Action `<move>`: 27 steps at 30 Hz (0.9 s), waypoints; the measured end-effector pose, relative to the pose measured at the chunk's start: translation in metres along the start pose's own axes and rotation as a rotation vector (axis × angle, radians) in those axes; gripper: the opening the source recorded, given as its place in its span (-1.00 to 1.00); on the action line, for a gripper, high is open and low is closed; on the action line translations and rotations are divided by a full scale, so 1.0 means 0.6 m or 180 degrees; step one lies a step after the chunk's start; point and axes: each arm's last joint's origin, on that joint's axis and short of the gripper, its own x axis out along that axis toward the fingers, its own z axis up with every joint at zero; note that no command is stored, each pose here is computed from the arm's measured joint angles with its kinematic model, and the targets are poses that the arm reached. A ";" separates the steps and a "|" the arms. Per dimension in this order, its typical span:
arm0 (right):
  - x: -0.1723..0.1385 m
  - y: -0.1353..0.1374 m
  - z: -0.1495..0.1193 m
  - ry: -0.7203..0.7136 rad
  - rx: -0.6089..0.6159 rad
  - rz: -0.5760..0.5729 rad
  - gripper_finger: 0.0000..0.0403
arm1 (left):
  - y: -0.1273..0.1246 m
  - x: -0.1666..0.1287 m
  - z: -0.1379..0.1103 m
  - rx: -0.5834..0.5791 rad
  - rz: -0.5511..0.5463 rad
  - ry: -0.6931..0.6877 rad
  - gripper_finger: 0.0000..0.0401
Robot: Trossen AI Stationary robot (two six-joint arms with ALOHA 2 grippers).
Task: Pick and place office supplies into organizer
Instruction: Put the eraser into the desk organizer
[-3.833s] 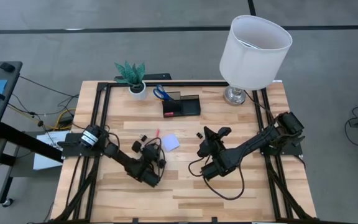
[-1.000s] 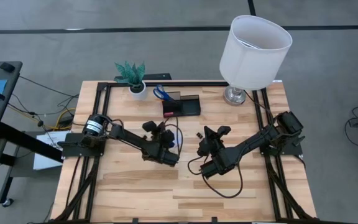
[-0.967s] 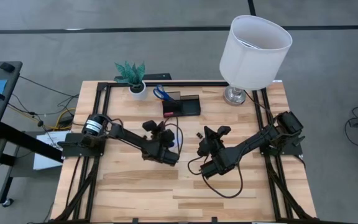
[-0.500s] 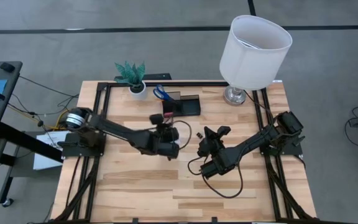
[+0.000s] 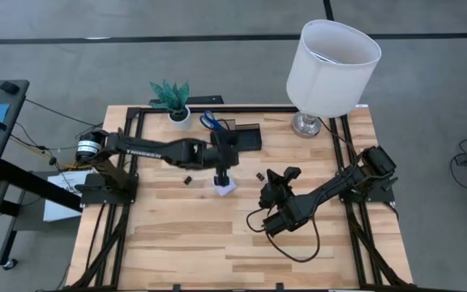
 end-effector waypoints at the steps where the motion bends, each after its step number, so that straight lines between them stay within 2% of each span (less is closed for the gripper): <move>1: -0.001 0.001 -0.001 0.0013 -0.0001 0.0022 -0.99 | 0.012 0.005 -0.003 -0.0052 -0.0064 0.0007 -0.97; 11: -0.019 0.008 -0.008 0.0149 -0.0068 0.0276 -0.99 | 0.099 0.034 -0.039 -0.0431 -0.0116 0.0210 -0.97; 16: -0.018 0.010 -0.010 0.0325 -0.0055 0.0432 -0.99 | 0.121 0.039 -0.049 -0.0388 -0.0068 0.0249 -0.97; 27: -0.029 0.012 -0.017 0.0481 0.0271 0.0548 -0.99 | 0.158 0.048 -0.067 -0.0252 -0.0245 0.0206 -0.97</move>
